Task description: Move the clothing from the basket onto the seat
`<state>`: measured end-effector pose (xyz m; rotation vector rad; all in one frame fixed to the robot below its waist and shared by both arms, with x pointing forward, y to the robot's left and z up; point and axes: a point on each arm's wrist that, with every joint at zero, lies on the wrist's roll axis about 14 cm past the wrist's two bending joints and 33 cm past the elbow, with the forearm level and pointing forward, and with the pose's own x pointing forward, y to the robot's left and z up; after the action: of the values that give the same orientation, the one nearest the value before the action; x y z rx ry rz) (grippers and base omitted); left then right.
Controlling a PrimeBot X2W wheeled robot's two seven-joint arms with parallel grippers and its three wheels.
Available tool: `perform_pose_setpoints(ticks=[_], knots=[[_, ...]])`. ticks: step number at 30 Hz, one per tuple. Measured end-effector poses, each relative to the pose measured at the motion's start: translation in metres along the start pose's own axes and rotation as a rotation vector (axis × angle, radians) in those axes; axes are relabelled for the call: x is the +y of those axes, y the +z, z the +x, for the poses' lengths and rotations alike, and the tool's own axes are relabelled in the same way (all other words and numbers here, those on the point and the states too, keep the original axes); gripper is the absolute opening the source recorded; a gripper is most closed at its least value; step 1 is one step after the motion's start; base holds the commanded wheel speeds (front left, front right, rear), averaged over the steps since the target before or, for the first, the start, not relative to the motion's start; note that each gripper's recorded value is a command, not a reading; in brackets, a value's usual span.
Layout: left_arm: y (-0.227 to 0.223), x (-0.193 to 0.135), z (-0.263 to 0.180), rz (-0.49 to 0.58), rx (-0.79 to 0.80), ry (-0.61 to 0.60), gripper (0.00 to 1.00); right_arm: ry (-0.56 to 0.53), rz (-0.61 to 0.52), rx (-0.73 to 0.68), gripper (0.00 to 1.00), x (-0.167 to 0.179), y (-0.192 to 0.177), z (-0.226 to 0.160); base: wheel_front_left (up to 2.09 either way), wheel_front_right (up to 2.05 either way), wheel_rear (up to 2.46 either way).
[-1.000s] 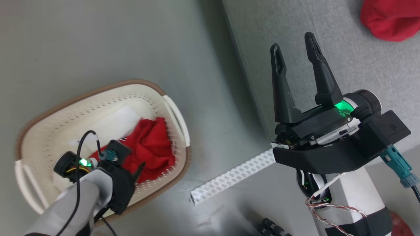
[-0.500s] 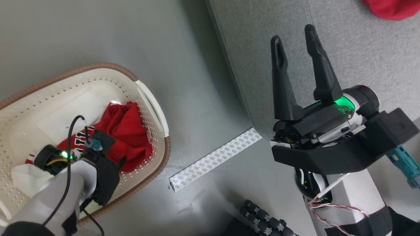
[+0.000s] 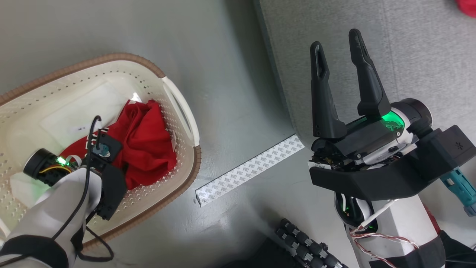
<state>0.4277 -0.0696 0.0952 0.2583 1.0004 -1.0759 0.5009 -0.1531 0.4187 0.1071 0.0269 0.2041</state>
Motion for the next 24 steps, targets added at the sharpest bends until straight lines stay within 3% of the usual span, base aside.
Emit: perform_pose_setpoints(ticks=[4,5,6,7,17,24], knots=[[-0.002,0.005,0.001,0.003,0.001,0.005,1.0,0.015,0.01,0.004,1.0,0.004,-0.005,0.004,0.0,0.0,0.0],[-0.004,0.004,0.001,0.004,0.003,0.002,0.85,0.018,0.01,0.002,1.0,0.004,-0.005,0.005,0.0,0.0,0.0],[-0.006,0.001,0.001,0.013,0.016,-0.01,0.45,0.02,0.009,0.001,1.0,0.004,-0.005,0.006,0.0,0.0,0.0],[-0.007,-0.002,0.002,0.026,0.019,-0.018,0.0,0.02,0.006,0.002,1.0,0.004,-0.006,0.006,0.0,0.0,0.0],[0.023,0.006,-0.005,0.085,-0.128,-0.012,0.0,0.04,-0.018,-0.011,1.0,0.007,0.001,0.01,0.0,0.0,0.0],[0.058,0.009,-0.025,0.061,-0.265,0.026,0.0,0.063,-0.082,-0.05,1.0,0.009,0.02,0.012,0.0,0.0,0.0]])
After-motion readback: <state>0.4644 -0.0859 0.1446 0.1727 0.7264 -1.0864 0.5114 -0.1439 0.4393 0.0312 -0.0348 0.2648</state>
